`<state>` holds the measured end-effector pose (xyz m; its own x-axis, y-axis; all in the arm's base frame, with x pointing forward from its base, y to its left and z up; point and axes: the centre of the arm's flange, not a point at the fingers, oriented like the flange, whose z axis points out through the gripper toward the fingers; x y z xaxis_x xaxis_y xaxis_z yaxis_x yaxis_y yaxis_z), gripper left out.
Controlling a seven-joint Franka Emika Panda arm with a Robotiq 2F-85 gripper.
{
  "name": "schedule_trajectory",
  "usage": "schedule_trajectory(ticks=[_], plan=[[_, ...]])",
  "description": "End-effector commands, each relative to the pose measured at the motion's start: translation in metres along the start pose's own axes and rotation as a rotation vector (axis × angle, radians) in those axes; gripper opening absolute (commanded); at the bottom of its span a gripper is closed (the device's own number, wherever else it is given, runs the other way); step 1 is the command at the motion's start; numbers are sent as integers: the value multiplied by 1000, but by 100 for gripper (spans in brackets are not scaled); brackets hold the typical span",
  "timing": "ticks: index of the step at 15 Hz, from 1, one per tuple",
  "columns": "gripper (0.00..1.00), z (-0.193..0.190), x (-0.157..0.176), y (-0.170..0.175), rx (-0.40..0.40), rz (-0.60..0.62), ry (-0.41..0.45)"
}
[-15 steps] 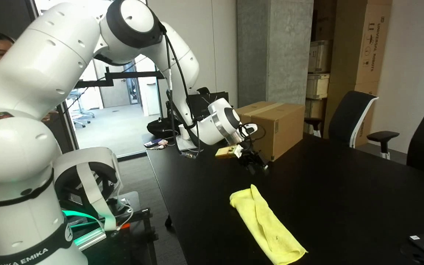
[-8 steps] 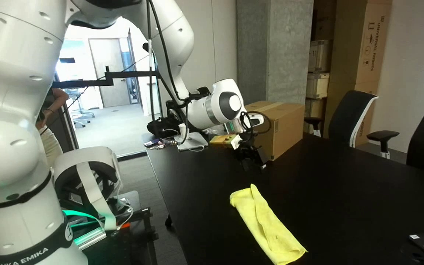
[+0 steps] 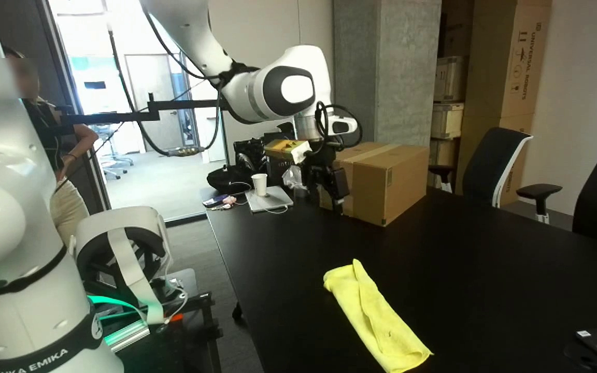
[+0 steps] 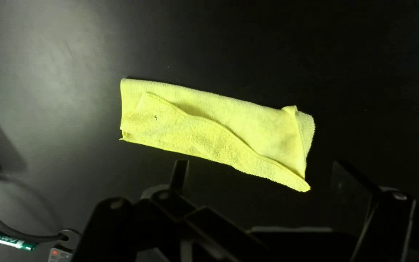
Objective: Fold the yellow cloth
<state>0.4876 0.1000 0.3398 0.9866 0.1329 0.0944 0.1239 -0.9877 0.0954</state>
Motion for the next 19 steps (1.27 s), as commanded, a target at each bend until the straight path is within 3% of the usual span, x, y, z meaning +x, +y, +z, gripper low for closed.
schedule_trajectory(ticks=[1, 10, 11, 13, 19], plan=[[100, -80, -47, 16, 67, 1, 10], [100, -242, -143, 35, 111, -53, 87], [100, -210, -116, 28, 84, -33, 54], [100, -224, -128, 30, 82, -34, 78], [100, -202, -119, 28, 78, -34, 28]])
